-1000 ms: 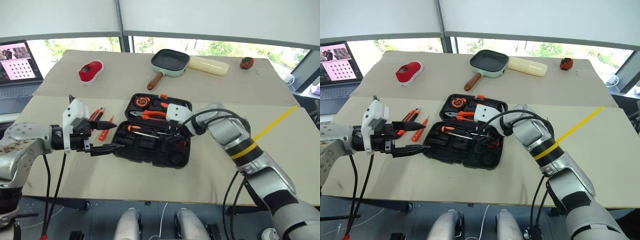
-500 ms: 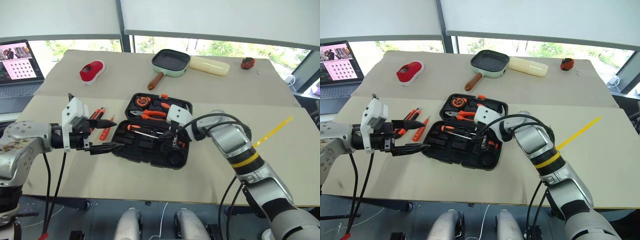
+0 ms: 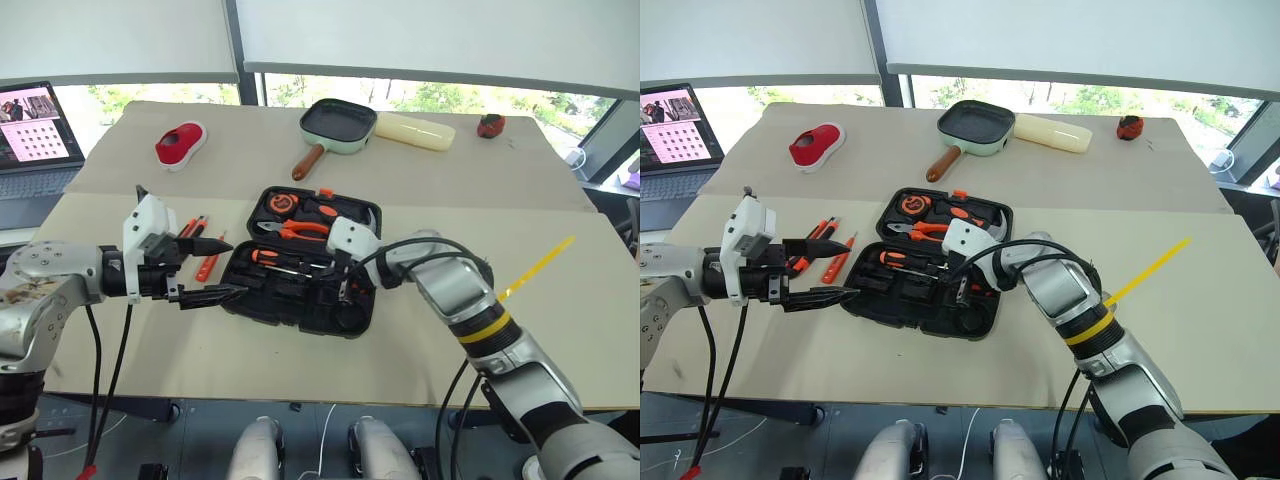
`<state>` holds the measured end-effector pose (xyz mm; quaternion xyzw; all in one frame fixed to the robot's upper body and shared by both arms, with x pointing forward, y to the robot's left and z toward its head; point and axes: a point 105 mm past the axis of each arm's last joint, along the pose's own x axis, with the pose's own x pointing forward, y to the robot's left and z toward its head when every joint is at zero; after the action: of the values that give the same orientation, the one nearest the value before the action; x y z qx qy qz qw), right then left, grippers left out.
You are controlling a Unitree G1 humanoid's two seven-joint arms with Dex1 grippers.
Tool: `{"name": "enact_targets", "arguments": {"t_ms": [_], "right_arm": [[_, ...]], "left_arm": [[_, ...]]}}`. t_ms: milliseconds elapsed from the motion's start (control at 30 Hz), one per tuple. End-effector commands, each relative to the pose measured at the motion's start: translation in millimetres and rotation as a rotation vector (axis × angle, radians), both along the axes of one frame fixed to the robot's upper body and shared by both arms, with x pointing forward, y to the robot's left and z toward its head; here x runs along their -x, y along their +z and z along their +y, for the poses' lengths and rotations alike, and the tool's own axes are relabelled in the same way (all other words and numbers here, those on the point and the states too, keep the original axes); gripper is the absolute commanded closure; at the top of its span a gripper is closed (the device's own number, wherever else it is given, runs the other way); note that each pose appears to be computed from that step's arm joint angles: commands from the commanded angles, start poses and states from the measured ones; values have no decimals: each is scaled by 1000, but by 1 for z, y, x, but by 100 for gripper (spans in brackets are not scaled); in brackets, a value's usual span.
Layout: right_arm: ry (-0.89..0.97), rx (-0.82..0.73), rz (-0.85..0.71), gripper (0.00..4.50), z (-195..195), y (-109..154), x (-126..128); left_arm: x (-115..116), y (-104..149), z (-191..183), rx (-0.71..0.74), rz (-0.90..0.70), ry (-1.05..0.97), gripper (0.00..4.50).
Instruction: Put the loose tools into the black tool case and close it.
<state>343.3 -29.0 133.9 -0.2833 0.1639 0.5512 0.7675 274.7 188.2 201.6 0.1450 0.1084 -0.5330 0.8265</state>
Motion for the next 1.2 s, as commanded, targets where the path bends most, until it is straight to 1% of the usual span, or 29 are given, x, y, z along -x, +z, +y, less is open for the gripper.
{"name": "enact_targets", "arguments": {"t_ms": [33, 133, 200, 267, 367, 433, 467, 500, 533, 567, 600, 667, 767, 833, 933, 1000, 1067, 1200], "right_arm": [[-27, 36, -25, 447, 1, -6, -8], [-17, 81, -27, 447, 1, -14, -10], [-4, 81, -24, 447, 2, -13, -9], [-8, 17, -29, 447, 7, 4, -10], [-3, -100, -84, 447, 8, 39, -9], [0, -222, -97, 391, 0, 68, -3], [1, -269, -85, 367, -5, 78, 2], [27, -324, -84, 334, -14, 91, 11], [49, -352, -80, 301, -23, 98, 20], [68, -365, -78, 262, -31, 103, 28], [95, -372, -80, 223, -43, 106, 40], [121, -373, -76, 166, -56, 107, 55], [135, -383, -49, 54, -68, 107, 72], [133, -375, -37, 2, -72, 102, 79], [124, -369, -39, 2, -73, 97, 84], [110, -382, -47, 2, -72, 97, 84], [102, -384, -63, 2, -73, 97, 86], [84, -381, -92, 2, -74, 98, 89]], "left_arm": [[1, 8, -2, -10, -40, -14, 0], [0, 8, -3, -9, -41, -15, 0], [0, 7, -3, -10, -42, -14, 0], [-1, 7, -3, -9, -41, -9, 0], [-1, 5, 0, -11, -40, 11, 0], [-1, 4, 5, -7, -45, 47, 0], [-1, 4, 9, -8, -50, 70, 0], [-1, 4, 15, -2, -55, 118, 0], [0, 3, 23, 3, -55, 165, 0], [1, 2, 30, 7, -52, 211, 0], [8, -3, 42, 10, -37, 279, 0], [18, -11, 60, 0, -15, 372, 0], [38, -26, 89, -18, 25, 546, 0], [49, -34, 107, 1, 53, 681, 0], [53, -39, 115, 40, 81, 792, 0], [49, -40, 111, 44, 101, 814, 0], [37, -40, 98, 26, 142, 787, 0], [12, -41, 79, -57, 300, 755, 0]]}}
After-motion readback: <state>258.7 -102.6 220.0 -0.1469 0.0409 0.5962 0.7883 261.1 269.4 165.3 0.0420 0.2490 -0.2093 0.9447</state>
